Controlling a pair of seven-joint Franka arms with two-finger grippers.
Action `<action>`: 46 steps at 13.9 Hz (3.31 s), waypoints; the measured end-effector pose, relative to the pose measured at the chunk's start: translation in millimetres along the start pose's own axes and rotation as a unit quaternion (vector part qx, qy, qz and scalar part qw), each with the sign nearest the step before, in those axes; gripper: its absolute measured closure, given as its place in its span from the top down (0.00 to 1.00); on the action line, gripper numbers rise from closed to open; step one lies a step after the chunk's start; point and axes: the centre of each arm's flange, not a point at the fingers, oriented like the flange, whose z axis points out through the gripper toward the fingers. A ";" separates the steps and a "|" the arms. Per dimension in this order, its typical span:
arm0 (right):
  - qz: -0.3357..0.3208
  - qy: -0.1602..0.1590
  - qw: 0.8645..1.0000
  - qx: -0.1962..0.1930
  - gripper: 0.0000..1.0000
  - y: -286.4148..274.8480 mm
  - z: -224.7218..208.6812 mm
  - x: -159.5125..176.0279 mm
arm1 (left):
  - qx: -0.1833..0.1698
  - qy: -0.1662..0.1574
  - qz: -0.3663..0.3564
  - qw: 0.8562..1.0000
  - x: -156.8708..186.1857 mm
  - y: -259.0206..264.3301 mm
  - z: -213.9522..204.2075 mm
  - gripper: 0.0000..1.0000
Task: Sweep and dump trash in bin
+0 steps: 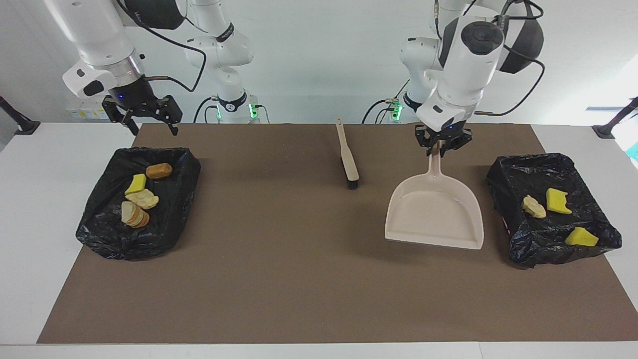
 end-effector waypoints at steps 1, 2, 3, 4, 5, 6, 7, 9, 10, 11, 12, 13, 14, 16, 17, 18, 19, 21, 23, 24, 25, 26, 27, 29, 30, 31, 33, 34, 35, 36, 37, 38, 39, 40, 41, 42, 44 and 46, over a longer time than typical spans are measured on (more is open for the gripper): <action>0.000 0.000 1.000 0.000 1.00 0.0 0.0 0.0 | -0.006 0.007 -0.010 1.000 -0.7 23.7 6.2 0.31; 0.000 0.000 1.000 0.000 1.00 0.0 0.0 0.0 | -0.015 0.011 -0.013 1.000 -1.5 43.4 11.4 0.31; 0.000 0.000 1.000 0.000 1.00 0.0 0.0 0.0 | -0.027 0.012 -0.012 0.999 -1.6 57.8 16.7 0.31; 0.000 0.000 1.000 0.000 1.00 0.0 0.0 0.0 | -0.037 0.009 -0.009 0.999 -0.2 70.4 26.8 0.31; 0.000 0.000 1.000 0.000 1.00 0.0 0.0 0.0 | -0.043 0.005 -0.009 0.999 2.0 86.8 42.2 0.31; 0.000 0.000 1.000 0.000 1.00 0.1 0.0 0.0 | -0.047 0.004 -0.014 0.999 4.9 108.8 64.4 0.31; 0.000 0.000 1.000 0.000 1.00 0.1 0.0 0.0 | -0.049 0.005 -0.018 0.999 7.6 130.7 87.6 0.31; 0.000 0.000 1.000 0.000 1.00 0.1 0.0 0.0 | -0.057 0.008 -0.022 0.998 13.9 156.8 122.3 0.31; 0.000 0.000 1.000 0.000 1.00 0.1 0.0 0.0 | -0.065 0.017 -0.025 0.997 19.0 159.4 129.0 0.31; 0.000 0.000 1.000 0.000 1.00 0.1 0.0 0.0 | -0.069 0.023 -0.027 0.997 22.8 158.4 131.6 0.31; 0.000 0.000 1.000 0.000 1.00 0.1 0.0 0.0 | -0.071 0.024 -0.026 0.997 24.5 157.1 133.3 0.31; 0.000 0.000 1.000 0.000 1.00 0.1 0.0 0.0 | -0.074 0.022 -0.027 0.997 24.6 157.6 134.4 0.31; 0.000 0.000 1.000 0.000 1.00 0.1 0.0 0.0 | -0.081 0.020 -0.030 0.996 24.3 159.5 135.1 0.31; 0.000 0.000 1.000 0.000 1.00 0.1 0.0 0.0 | -0.091 0.019 -0.035 0.995 23.7 162.3 138.5 0.31; 0.000 0.000 1.000 0.000 1.00 0.1 0.0 0.0 | -0.092 0.018 -0.035 0.995 22.4 163.3 141.0 0.31; 0.000 0.000 1.000 0.000 1.00 0.1 0.0 0.0 | -0.092 0.016 -0.035 0.995 21.1 164.2 143.2 0.31; 0.000 0.000 1.000 0.000 1.00 0.1 0.0 0.0 | -0.091 0.015 -0.034 0.995 19.8 164.9 145.5 0.31; 0.000 0.000 1.000 0.000 1.00 0.1 0.0 0.0 | -0.091 0.013 -0.034 0.995 18.0 165.6 149.0 0.31; 0.000 0.000 1.000 0.000 1.00 0.1 0.0 0.0 | -0.090 0.014 -0.035 0.995 16.7 165.1 154.2 0.31; 0.000 0.000 1.000 0.000 1.00 0.1 0.0 0.0 | -0.091 0.016 -0.036 0.995 16.5 165.3 157.7 0.31; 0.000 0.000 1.000 0.000 1.00 0.1 0.0 0.0 | -0.094 0.020 -0.039 0.995 17.1 166.5 161.5 0.31; 0.000 0.000 1.000 0.000 1.00 0.1 0.0 0.0 | -0.095 0.021 -0.041 0.994 17.7 167.9 165.2 0.31; 0.000 0.000 1.000 0.000 1.00 0.1 0.0 0.0 | -0.096 0.023 -0.044 0.994 18.5 168.6 166.6 0.39; 0.000 0.000 1.000 0.000 1.00 0.2 0.0 0.0 | -0.099 0.028 -0.059 0.993 21.4 166.1 160.6 0.59; 0.000 0.000 1.000 0.000 1.00 0.2 0.0 0.0 | -0.100 0.031 -0.071 0.992 22.8 162.9 153.1 0.72; 0.000 0.000 1.000 0.000 1.00 0.2 0.0 0.0 | -0.101 0.032 -0.079 0.991 22.8 158.4 143.5 0.85; 0.000 0.000 1.000 0.000 1.00 0.2 0.0 0.0 | -0.103 0.039 -0.095 0.989 24.9 143.4 118.3 1.00; 0.000 0.000 1.000 0.000 1.00 0.2 0.0 0.0 | -0.105 0.045 -0.103 0.988 27.0 131.4 104.4 1.00; 0.000 0.000 1.000 0.000 1.00 0.3 0.0 0.0 | -0.107 0.048 -0.112 0.987 28.3 117.1 89.9 1.00; 0.000 0.000 1.000 0.000 1.00 0.3 0.0 0.0 | -0.108 0.051 -0.124 0.985 29.4 99.5 73.8 1.00; 0.000 0.000 1.000 0.000 1.00 0.3 0.0 0.0 | -0.109 0.055 -0.136 0.983 29.6 79.8 57.3 1.00; 0.000 0.000 1.000 0.000 1.00 0.3 0.0 0.0 | -0.108 0.056 -0.146 0.982 28.5 57.9 41.4 1.00; 0.000 0.000 1.000 0.000 1.00 0.3 0.0 0.0 | -0.105 0.057 -0.148 0.982 25.9 34.9 26.8 1.00; 0.000 0.000 1.000 0.000 1.00 0.3 0.0 0.0 | -0.101 0.054 -0.141 0.983 22.5 12.2 15.4 1.00; 0.000 0.000 1.000 0.000 1.00 0.3 0.0 0.0 | -0.095 0.048 -0.127 0.986 18.6 -12.2 6.7 1.00; 0.000 0.000 1.000 0.000 1.00 0.3 0.0 0.0 | -0.091 0.041 -0.112 0.989 14.6 -35.5 0.5 1.00; 0.000 0.000 1.000 0.000 1.00 0.4 0.0 0.0 | -0.083 0.022 -0.083 0.993 7.0 -75.7 -4.0 1.00; 0.000 0.000 1.000 0.000 1.00 0.4 0.0 0.0 | -0.079 -0.001 -0.083 0.993 2.3 -106.7 -0.1 1.00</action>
